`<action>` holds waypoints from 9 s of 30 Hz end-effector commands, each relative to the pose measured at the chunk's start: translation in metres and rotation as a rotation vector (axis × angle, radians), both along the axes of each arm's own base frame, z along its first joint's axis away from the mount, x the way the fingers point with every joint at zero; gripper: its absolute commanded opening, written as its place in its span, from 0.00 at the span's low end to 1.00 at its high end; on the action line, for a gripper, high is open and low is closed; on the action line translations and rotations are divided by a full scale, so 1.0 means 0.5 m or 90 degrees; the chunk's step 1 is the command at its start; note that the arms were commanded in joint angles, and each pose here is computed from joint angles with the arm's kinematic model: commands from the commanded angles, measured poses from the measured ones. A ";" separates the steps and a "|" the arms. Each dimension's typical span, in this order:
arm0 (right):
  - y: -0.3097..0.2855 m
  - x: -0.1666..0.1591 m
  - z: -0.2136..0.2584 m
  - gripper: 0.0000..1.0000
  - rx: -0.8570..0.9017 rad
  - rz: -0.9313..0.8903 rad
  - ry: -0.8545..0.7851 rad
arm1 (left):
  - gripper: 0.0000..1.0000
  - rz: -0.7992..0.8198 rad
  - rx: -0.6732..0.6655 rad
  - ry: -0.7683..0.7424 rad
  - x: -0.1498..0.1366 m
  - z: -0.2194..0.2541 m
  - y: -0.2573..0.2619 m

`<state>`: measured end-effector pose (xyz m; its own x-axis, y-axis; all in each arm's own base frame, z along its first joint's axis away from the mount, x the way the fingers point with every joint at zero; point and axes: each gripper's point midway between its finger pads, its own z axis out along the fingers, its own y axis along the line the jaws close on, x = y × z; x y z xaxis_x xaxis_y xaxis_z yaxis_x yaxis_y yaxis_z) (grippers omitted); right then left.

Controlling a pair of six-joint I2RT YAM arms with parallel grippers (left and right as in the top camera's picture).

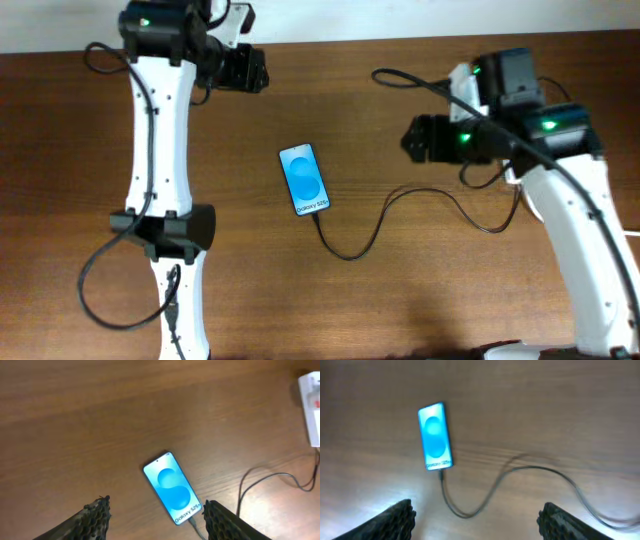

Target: Plug charger to phone and switch on socket

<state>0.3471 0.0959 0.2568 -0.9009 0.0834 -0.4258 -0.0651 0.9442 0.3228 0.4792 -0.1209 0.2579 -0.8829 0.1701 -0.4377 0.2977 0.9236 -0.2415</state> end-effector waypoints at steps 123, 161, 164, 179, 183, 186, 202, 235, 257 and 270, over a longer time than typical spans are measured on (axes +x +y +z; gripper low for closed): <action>-0.173 -0.117 0.239 0.98 -0.039 -0.003 -0.183 | 0.99 0.026 -0.006 -0.204 -0.125 0.276 0.039; -0.104 -0.213 -0.004 0.98 -0.145 -0.001 -0.761 | 0.99 0.026 -0.006 -0.204 -0.125 0.276 0.039; -0.115 -0.224 -0.038 0.98 -0.149 -0.016 -0.774 | 0.99 0.026 -0.006 -0.204 -0.124 0.275 0.039; -0.162 -0.203 -0.195 0.98 -0.167 -0.070 -0.677 | 0.99 0.027 -0.006 -0.204 -0.124 0.276 0.040; -0.162 -0.203 -0.197 0.98 -0.167 -0.070 -0.674 | 0.99 0.027 -0.006 -0.204 -0.124 0.275 0.039; -0.162 -0.203 -0.197 0.98 -0.167 -0.070 -0.674 | 0.99 0.027 -0.006 -0.204 -0.124 0.276 0.040; -0.162 -0.203 -0.197 0.98 -0.167 -0.070 -0.674 | 0.99 0.044 0.017 -0.220 -0.133 0.291 0.057; -0.162 -0.203 -0.197 0.98 -0.167 -0.070 -0.674 | 0.99 0.174 0.027 -0.634 -0.383 -0.112 0.167; -0.162 -0.203 -0.197 0.98 -0.167 -0.070 -0.674 | 0.99 0.180 0.140 -0.690 -0.466 -0.204 0.243; -0.162 -0.203 -0.197 0.98 -0.167 -0.070 -0.674 | 0.99 0.183 0.142 -0.693 -0.467 -0.202 0.245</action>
<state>0.2456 0.0167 0.1608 -0.0554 -0.0758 -0.9956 -0.1106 0.9914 -0.0693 0.2463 0.0030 0.1573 -0.0793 0.1773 -0.9810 0.0078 0.9841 0.1772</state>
